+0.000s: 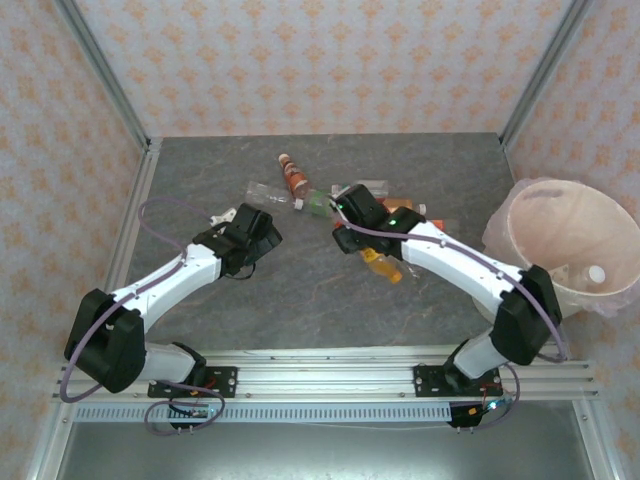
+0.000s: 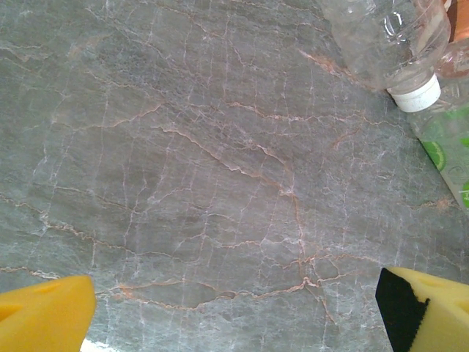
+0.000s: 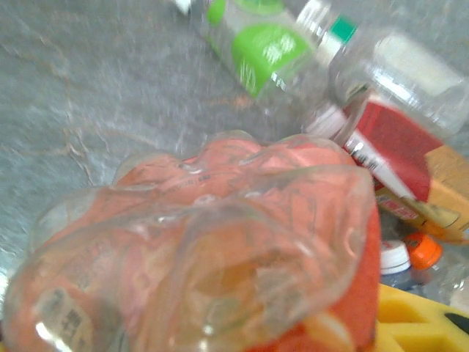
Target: Put the plastic bottles in the bin
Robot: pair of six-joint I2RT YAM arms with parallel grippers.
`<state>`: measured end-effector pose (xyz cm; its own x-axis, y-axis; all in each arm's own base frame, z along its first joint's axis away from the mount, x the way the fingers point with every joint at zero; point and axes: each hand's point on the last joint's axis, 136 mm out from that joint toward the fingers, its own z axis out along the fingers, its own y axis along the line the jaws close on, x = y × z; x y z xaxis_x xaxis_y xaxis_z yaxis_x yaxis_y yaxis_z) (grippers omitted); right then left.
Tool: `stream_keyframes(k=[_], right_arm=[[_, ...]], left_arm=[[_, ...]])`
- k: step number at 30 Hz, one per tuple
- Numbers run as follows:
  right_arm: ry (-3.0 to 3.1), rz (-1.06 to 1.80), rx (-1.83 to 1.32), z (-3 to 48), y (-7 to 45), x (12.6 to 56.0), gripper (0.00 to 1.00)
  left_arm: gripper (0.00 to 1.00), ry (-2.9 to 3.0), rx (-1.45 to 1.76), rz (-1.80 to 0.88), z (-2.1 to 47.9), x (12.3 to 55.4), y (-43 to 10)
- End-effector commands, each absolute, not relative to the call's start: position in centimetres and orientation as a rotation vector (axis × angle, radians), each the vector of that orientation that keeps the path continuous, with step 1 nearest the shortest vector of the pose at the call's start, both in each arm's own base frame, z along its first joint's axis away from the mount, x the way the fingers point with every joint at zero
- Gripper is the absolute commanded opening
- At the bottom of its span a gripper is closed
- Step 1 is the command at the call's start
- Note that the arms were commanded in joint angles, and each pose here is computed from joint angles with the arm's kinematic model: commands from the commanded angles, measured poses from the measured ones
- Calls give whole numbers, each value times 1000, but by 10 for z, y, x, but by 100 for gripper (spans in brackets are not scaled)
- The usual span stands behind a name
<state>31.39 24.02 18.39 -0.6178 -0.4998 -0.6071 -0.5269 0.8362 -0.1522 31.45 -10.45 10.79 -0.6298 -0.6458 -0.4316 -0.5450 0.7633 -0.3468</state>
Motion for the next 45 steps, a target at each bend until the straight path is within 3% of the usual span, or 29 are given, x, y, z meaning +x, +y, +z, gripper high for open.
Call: stream_keyframes(k=[1, 18, 30, 37, 45], right_arm=[[2238, 115, -639, 225, 236, 321, 47], [1835, 286, -186, 389, 156, 322, 37], [1592, -3, 163, 499, 31, 313, 36], [1603, -184, 310, 520, -33, 286, 34], [1656, -512, 515, 508, -104, 256, 34]], left_arm=[[100, 2407, -927, -194, 104, 314, -94], [100, 2415, -922, -207, 102, 318, -99], [100, 2415, -918, -209, 102, 321, -100], [100, 2401, -914, -229, 107, 324, -102], [100, 2329, -858, -189, 134, 330, -91]])
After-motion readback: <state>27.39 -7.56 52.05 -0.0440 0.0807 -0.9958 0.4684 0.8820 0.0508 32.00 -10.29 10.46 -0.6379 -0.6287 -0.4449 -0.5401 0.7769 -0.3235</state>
